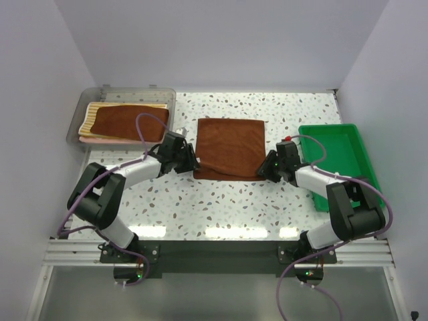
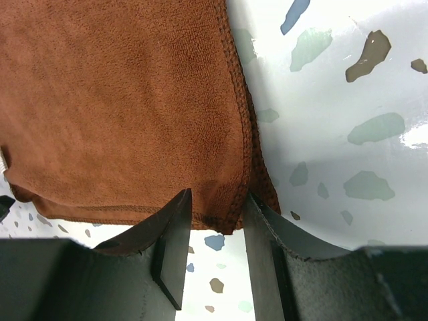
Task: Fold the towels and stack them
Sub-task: Fold the towel
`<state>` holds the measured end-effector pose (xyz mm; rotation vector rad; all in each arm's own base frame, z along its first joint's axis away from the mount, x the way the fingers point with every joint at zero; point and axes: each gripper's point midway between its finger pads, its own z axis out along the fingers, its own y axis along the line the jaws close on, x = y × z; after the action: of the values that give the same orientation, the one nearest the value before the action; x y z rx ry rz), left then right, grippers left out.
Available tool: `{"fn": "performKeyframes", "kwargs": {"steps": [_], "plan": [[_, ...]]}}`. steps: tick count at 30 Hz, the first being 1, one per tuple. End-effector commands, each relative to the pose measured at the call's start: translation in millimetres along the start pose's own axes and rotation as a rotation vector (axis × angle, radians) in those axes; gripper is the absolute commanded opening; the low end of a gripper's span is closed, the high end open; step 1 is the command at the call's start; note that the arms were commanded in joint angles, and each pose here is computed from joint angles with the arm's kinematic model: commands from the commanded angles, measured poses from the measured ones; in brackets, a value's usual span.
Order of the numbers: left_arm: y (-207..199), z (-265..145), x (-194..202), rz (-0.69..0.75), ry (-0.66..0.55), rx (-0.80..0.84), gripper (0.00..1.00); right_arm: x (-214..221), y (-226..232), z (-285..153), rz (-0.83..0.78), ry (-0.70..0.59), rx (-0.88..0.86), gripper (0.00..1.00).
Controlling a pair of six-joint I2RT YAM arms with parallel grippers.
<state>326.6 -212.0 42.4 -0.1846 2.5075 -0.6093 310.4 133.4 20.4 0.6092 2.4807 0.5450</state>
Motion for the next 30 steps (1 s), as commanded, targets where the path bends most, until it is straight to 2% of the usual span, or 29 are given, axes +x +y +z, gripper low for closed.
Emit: {"fn": "performKeyframes", "kwargs": {"steps": [1,10,25,30], "plan": [[-16,-7,-15,0.006,-0.04,0.04,0.46,9,-33,-1,-0.014,0.012,0.136,0.41],[-21,4,-15,0.0,-0.023,0.045,0.44,-1,-23,-11,-0.011,-0.016,0.112,0.4],[-15,14,-3,-0.011,0.019,0.014,0.33,0,-20,-10,-0.012,-0.009,0.1,0.3],[-15,16,-2,-0.01,0.024,0.016,0.23,-4,-16,-11,-0.014,-0.017,0.093,0.28]]}}
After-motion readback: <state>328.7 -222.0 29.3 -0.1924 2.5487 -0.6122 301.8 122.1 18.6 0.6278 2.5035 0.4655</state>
